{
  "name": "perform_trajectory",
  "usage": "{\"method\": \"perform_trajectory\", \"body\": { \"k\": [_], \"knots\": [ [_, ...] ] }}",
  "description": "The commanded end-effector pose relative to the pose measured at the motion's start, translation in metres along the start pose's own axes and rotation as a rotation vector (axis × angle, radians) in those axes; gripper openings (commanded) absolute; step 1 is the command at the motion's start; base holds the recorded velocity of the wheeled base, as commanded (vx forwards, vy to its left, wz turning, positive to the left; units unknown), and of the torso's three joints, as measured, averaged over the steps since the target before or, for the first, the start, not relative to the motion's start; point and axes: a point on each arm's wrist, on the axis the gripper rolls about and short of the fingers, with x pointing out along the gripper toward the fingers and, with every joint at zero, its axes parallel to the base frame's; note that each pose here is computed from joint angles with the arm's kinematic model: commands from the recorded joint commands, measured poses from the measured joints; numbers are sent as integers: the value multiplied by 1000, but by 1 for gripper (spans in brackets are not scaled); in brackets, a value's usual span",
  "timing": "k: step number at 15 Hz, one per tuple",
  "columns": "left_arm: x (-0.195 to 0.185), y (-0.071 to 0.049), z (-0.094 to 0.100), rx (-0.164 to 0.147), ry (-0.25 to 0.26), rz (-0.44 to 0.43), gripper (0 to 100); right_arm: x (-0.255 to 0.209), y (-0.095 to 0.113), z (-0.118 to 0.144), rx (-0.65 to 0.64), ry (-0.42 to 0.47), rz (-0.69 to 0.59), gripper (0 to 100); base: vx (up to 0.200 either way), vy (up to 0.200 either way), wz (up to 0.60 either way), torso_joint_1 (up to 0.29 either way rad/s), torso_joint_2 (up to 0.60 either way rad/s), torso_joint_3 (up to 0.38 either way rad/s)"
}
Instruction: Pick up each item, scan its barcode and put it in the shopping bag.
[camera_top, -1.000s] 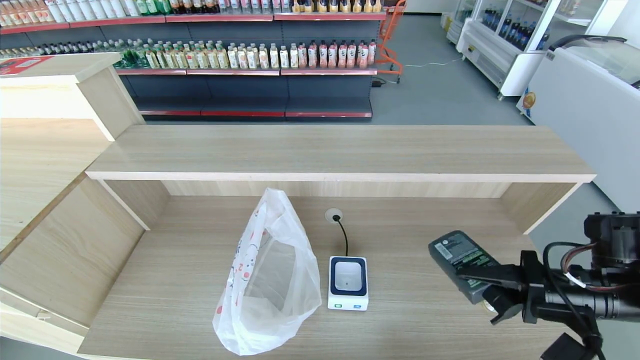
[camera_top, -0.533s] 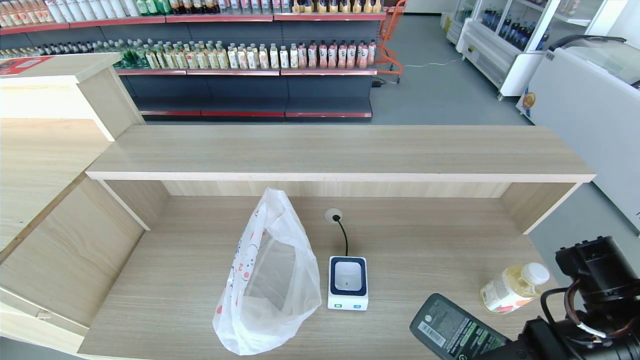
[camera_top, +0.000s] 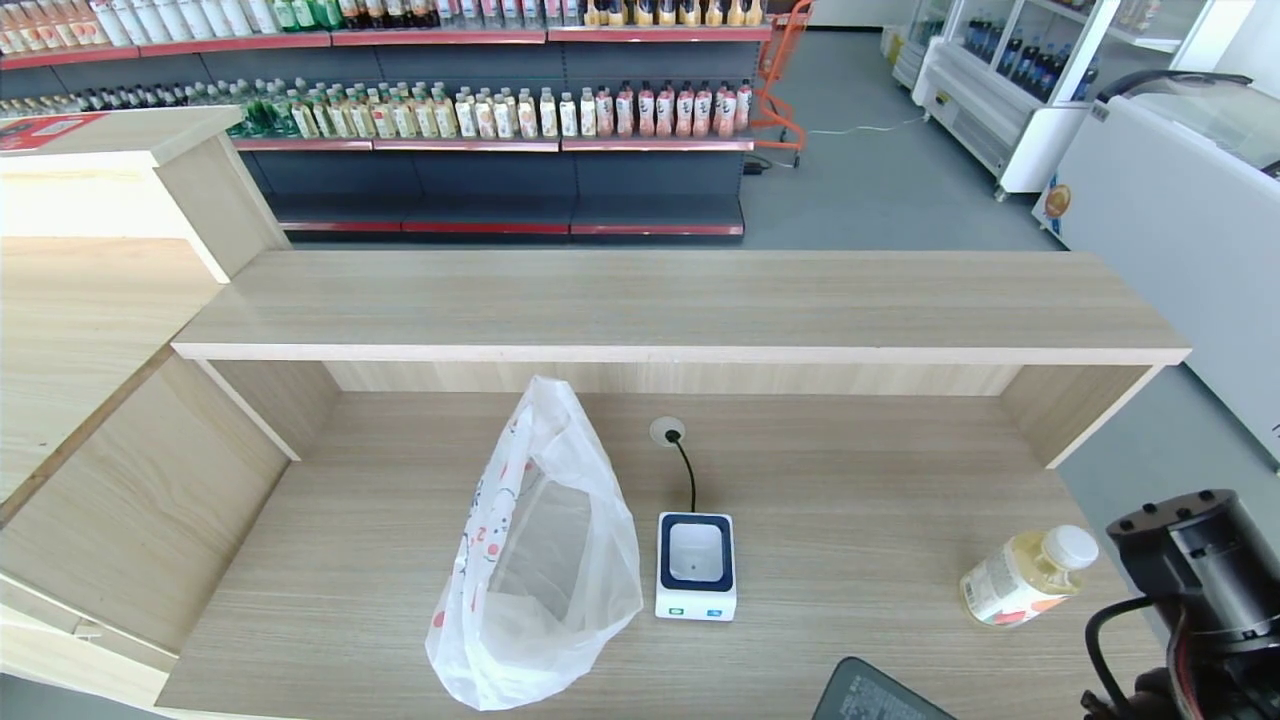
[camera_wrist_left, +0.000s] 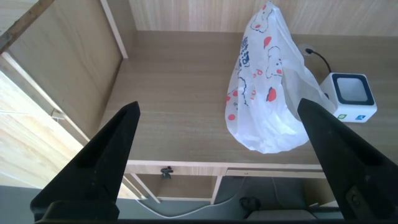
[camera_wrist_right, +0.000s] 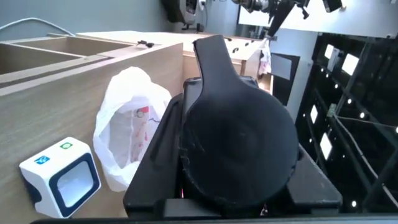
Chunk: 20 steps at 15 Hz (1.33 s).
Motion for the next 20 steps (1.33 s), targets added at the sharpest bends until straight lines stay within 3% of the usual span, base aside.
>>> {"method": "perform_trajectory", "body": {
  "k": [1, 3, 20],
  "knots": [
    [0, 0, 0, 0, -1, 0, 100, -2, -5, 3, -104, 9, -6, 0, 0, 0, 0, 0, 0, 0],
    [0, 0, 0, 0, -1, 0, 100, -4, -15, 8, -160, 5, -40, 0, 0, 0, 0, 0, 0, 0],
    [0, 0, 0, 0, -1, 0, 100, -10, -22, 21, -195, 20, -48, 0, 0, 0, 0, 0, 0, 0]
  ]
}}
